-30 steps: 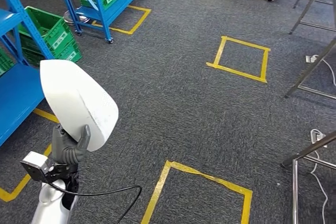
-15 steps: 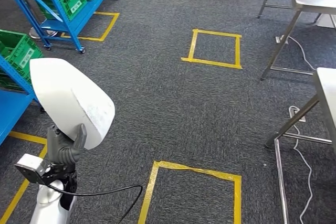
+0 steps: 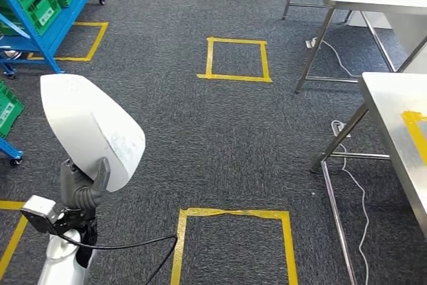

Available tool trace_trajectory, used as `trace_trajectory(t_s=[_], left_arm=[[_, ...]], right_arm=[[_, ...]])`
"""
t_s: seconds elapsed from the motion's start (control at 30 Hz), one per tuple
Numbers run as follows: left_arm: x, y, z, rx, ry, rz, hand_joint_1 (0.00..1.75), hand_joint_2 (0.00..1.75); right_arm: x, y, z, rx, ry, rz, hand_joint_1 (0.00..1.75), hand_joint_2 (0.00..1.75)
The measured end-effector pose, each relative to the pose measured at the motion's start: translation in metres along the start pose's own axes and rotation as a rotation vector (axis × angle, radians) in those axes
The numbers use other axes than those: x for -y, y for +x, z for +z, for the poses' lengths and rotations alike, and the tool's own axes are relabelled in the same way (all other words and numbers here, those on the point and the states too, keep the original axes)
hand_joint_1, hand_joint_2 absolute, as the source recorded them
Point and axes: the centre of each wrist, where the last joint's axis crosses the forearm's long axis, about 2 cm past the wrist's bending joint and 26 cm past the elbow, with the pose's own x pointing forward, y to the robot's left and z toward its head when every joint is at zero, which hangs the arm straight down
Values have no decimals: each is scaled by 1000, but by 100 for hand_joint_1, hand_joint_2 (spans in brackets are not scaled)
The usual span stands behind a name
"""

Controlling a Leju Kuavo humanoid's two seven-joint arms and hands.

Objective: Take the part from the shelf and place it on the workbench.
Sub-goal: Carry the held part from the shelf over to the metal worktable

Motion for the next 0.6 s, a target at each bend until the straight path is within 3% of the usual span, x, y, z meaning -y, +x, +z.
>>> trace_trajectory(t_s=[0.6], left_arm=[[2,0,1,-3,5,0,175,175]], right_arm=[[1,2,0,4,-6,3,0,0]])
